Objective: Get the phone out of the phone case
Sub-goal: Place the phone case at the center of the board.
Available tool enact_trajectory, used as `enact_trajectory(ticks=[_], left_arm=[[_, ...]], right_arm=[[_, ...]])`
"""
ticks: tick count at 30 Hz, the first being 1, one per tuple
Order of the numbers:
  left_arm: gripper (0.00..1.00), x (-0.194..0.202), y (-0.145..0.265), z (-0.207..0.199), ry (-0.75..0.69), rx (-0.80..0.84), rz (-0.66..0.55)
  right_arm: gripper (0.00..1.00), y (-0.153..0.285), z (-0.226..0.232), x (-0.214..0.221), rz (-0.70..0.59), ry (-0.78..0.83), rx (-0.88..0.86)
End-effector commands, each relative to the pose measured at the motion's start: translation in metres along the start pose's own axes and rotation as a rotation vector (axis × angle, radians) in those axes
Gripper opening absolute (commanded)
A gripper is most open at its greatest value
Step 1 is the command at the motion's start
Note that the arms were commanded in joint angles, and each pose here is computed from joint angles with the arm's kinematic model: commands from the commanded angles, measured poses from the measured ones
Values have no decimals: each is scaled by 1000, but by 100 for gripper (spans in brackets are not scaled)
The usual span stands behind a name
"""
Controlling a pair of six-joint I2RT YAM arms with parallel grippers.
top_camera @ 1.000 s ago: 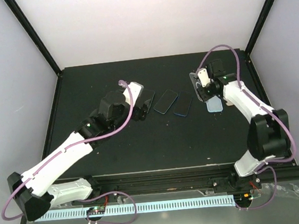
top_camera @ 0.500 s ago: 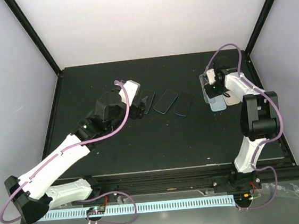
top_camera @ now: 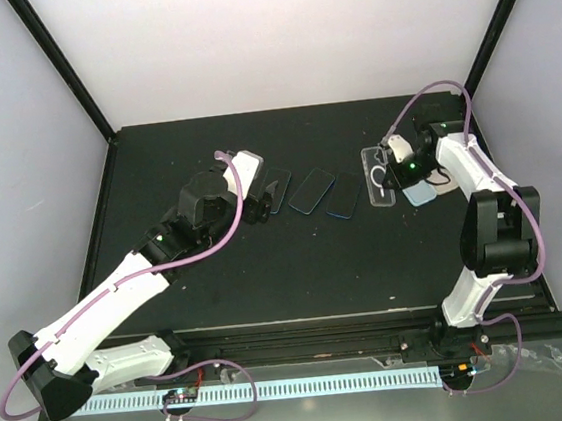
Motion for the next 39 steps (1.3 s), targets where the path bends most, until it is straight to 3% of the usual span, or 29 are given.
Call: enact_trajectory(ticks=[1,6,19,32,35,39], left_arm=[[87,-13,5,2,0,12,-43],[87,-12,4,1,2,16,-42],[87,-9,0,-1,-9,20,-28],[87,-8,-1,-1,-9,28,-27],[87,-8,-2,-1,-8,32,-26],[87,-7,-3,-2,-8,35,-23]], right_arm=[[1,5,30,35,188,47,-210],[1,-16,18,56,310,17,-178],[7,-57,-23,41,393,-37,-45],[12,-62,-48,33,363,-83,72],[22,-60,-51,30,346,-87,93],[26,-55,-50,25,329,-90,96]])
Point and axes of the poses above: each gripper's point midway between its finger pads, its own y axis back along the fingers, its own z axis along the line the jaws close on, x = y × z, the point moved 4 cm from there along y, back along the fingers, and after that the axes turned 5 degrees about -y, right-handed, at the moved point
